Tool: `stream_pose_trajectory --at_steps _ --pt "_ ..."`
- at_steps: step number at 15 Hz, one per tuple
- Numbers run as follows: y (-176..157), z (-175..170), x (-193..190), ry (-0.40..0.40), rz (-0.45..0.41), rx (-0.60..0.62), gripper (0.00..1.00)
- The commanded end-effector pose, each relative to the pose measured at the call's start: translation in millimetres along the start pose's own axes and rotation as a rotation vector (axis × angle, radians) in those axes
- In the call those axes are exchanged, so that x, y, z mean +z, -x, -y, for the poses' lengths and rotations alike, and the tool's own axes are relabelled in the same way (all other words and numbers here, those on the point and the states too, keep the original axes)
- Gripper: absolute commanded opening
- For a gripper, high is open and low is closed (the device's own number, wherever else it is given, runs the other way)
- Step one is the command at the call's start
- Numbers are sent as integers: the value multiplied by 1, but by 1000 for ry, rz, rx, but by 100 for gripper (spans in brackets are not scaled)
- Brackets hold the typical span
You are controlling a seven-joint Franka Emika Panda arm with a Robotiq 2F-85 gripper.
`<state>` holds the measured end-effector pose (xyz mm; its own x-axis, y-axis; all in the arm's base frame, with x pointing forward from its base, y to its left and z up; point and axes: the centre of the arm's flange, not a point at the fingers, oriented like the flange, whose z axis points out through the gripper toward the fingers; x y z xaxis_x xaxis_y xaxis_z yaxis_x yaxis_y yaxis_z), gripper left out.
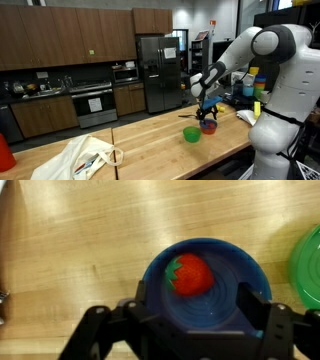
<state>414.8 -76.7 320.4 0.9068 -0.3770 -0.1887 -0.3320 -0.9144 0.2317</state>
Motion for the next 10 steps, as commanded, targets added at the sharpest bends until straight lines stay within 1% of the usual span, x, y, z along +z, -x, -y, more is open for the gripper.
stream_pose_trajectory --at_steps 1,5,10 --pt "-5 -5 -1 -9 14 -6 98" --pt "-9 -5 5 -3 28 -3 100" --pt "-24 -5 18 10 54 26 99"
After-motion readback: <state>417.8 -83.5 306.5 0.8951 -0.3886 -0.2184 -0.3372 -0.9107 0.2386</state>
